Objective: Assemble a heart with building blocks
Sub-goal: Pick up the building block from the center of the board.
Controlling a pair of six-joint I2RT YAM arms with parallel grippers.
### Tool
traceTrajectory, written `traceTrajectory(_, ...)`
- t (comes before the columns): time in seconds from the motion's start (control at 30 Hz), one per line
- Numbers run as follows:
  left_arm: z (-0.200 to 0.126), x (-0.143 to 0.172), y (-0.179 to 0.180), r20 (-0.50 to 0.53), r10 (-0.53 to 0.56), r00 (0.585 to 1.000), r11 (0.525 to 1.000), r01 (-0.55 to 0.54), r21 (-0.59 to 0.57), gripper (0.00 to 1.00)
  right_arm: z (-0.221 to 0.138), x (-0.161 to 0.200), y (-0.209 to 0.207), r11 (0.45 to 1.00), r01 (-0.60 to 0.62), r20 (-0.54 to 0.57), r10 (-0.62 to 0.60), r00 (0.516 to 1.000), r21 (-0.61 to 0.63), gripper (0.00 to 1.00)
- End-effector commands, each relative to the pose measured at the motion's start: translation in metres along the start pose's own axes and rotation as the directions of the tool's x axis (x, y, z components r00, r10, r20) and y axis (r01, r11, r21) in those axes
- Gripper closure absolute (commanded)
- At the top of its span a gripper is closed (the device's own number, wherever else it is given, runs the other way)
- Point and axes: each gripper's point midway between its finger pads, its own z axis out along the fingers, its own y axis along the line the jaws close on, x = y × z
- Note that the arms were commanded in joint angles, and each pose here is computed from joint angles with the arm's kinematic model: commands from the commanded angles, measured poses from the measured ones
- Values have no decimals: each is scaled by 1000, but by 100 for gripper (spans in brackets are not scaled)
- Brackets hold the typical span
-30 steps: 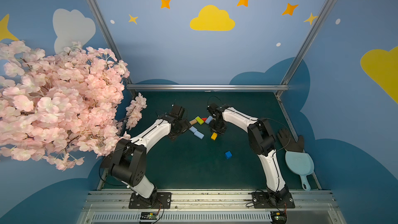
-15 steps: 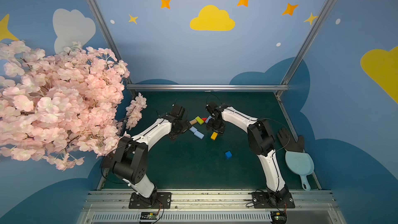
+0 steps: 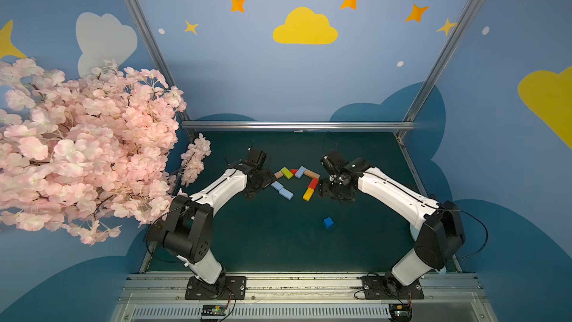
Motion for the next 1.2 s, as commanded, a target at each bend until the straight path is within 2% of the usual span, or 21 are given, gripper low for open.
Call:
traceTrajectory(0.0, 7, 3, 1, -22, 1, 1000, 1000, -1, -6, 0, 28, 36, -11, 994, 106, -98, -102, 990, 37, 24)
traceTrajectory(0.33, 12, 16, 8, -46, 1, 999, 1000, -2, -25, 0, 59, 56, -7, 985, 161, -152, -150, 977, 66, 23)
traceTrajectory(0.53, 13, 19, 14, -50, -3, 999, 999, 1, -37, 0, 70, 58, -6, 982, 172, -169, -157, 973, 77, 33)
traceTrajectory(0.7, 14, 20, 15, -54, -3, 999, 999, 1, -41, 0, 72, 57, -4, 982, 177, -167, -163, 972, 73, 51)
traceTrajectory(0.87, 16, 20, 15, -56, -1, 998, 999, -2, -42, 0, 69, 57, -1, 976, 203, -171, -188, 967, 75, 81)
traceTrajectory(0.97, 16, 20, 15, -56, -4, 998, 999, 2, -41, 0, 64, 53, 4, 969, 237, -167, -222, 961, 75, 89)
traceTrajectory(1.17, 16, 20, 18, -49, -9, 999, 999, 7, -43, 0, 47, 27, 38, 916, 394, -124, -384, 915, 68, 89)
